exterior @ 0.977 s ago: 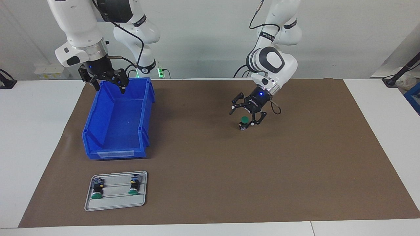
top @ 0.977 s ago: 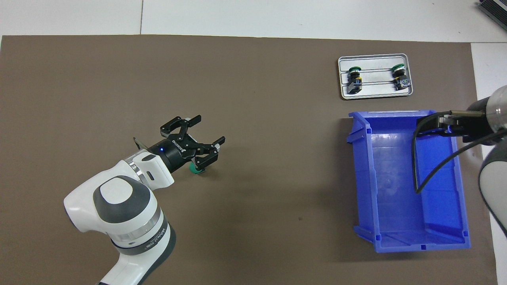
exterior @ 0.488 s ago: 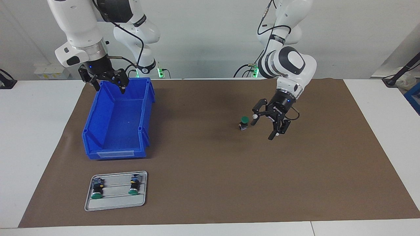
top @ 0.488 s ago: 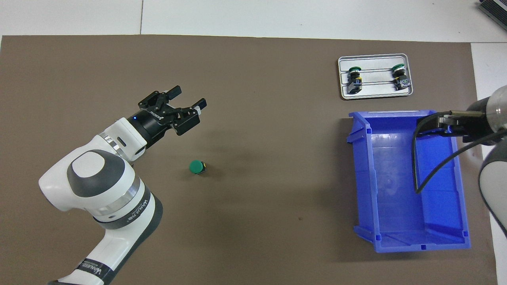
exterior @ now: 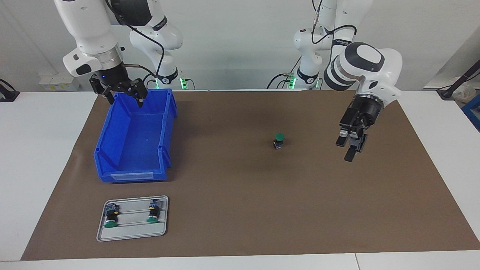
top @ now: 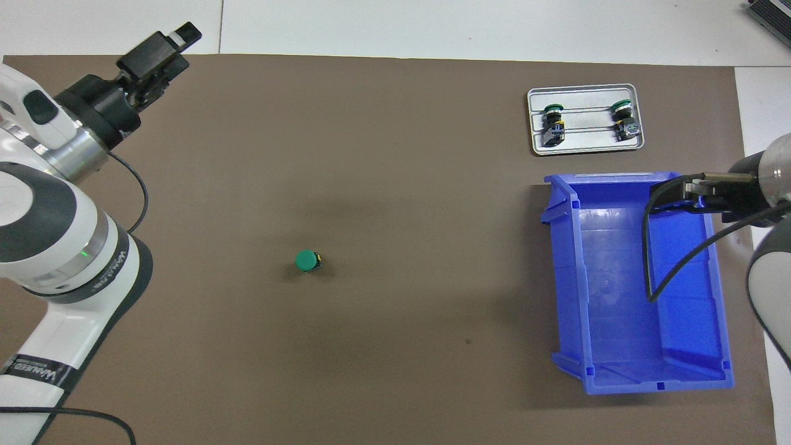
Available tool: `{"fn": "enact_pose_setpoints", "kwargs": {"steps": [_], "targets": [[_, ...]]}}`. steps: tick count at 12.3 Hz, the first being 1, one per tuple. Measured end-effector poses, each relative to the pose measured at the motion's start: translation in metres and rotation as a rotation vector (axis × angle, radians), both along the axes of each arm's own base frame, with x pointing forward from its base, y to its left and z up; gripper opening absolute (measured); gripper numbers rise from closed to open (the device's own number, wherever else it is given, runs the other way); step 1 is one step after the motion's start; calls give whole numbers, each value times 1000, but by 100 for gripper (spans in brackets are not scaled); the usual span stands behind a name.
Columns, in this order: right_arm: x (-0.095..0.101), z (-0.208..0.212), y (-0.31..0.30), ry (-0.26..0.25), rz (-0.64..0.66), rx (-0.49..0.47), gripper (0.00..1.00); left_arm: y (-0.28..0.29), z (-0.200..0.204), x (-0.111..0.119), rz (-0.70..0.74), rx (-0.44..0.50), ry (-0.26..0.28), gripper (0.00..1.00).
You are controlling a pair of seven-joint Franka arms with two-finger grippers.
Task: Place and press button with both arms
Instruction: 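Raise the left gripper up and away from the green button, then lower the closed left gripper down onto the green button to press it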
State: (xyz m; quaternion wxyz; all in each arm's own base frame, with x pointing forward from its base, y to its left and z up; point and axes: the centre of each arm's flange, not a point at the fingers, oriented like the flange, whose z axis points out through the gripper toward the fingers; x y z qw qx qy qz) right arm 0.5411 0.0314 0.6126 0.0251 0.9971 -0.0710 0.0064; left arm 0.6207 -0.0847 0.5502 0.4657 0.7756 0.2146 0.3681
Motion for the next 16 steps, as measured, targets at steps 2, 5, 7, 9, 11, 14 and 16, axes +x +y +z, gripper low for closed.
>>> {"fn": "enact_pose_setpoints", "kwargs": {"steps": [2,5,7,9,11,14,16], "targets": [[0,0,0,0,0,0,100,22,16,6,49,-90,77,97],[0,0,0,0,0,0,100,18,25,10,-124,4,175,97],[0,0,0,0,0,0,100,5,47,8,-260,174,255,97],[0,0,0,0,0,0,100,-6,55,3,-375,335,321,99],[0,0,0,0,0,0,100,-20,43,-6,-501,569,416,99],[0,0,0,0,0,0,100,-75,27,-28,-649,826,488,99],[0,0,0,0,0,0,100,-107,19,-48,-742,947,540,94]]}}
